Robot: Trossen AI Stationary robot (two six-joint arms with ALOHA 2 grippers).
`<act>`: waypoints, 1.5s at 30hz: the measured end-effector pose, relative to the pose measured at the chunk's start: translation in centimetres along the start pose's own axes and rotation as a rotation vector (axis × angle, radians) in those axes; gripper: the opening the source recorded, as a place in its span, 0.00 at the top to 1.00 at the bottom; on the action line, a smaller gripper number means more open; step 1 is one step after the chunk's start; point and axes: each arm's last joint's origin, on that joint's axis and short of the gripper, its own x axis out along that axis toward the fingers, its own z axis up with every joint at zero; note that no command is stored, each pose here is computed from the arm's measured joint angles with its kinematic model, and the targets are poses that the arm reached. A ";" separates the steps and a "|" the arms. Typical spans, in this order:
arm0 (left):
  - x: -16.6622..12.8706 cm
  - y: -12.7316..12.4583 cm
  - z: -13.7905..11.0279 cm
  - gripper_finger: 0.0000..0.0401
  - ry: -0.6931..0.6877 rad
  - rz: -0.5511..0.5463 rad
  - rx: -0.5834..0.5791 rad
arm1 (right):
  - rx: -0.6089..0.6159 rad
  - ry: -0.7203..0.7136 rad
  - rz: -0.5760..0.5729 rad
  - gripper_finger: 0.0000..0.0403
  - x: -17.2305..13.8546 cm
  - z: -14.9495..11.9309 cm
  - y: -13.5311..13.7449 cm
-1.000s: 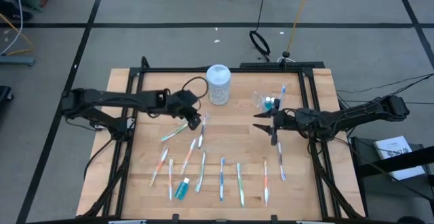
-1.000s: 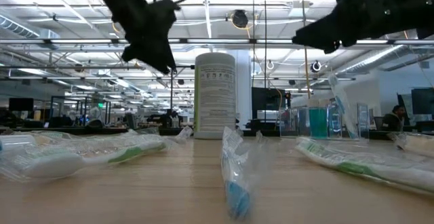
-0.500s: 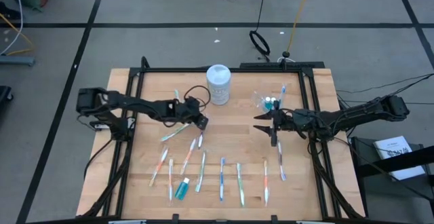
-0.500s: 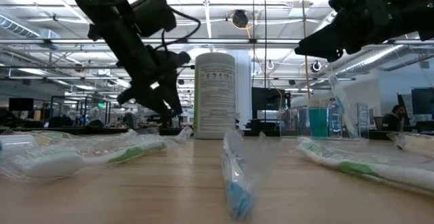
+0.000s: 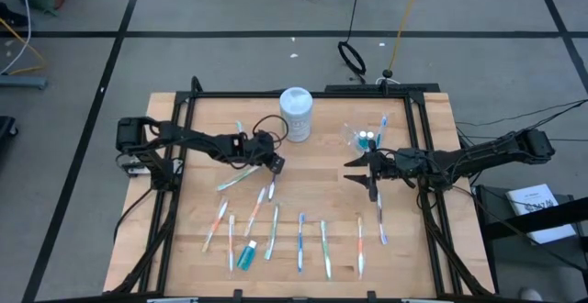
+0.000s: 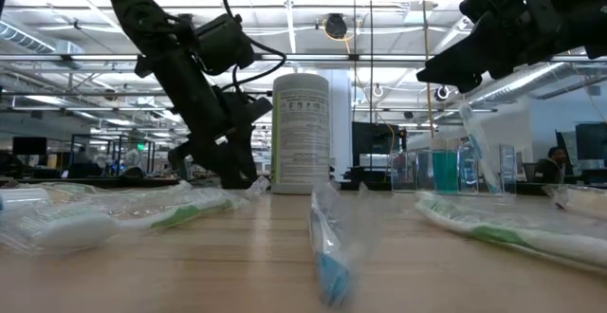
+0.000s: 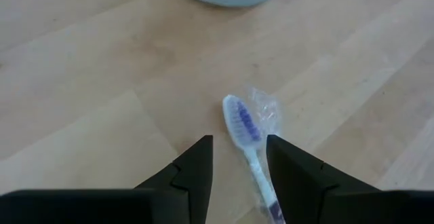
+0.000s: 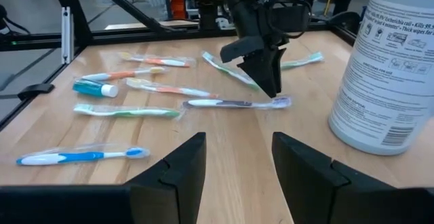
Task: Pick & Place toothbrushing station
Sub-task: Put the purple toothbrush into the transparent organizer
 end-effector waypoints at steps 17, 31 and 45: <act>0.1 -1.1 -1.1 0.69 0.004 -0.026 0.103 | 0.003 0.001 0.000 0.59 0.0 0.0 0.0; 2.5 -1.4 -0.7 0.80 0.062 -0.085 0.165 | 0.001 0.015 -0.002 0.59 0.0 -0.1 0.0; 0.8 -7.1 1.9 0.98 -0.230 -0.376 0.294 | 0.068 0.058 0.072 0.59 -0.2 -0.4 0.2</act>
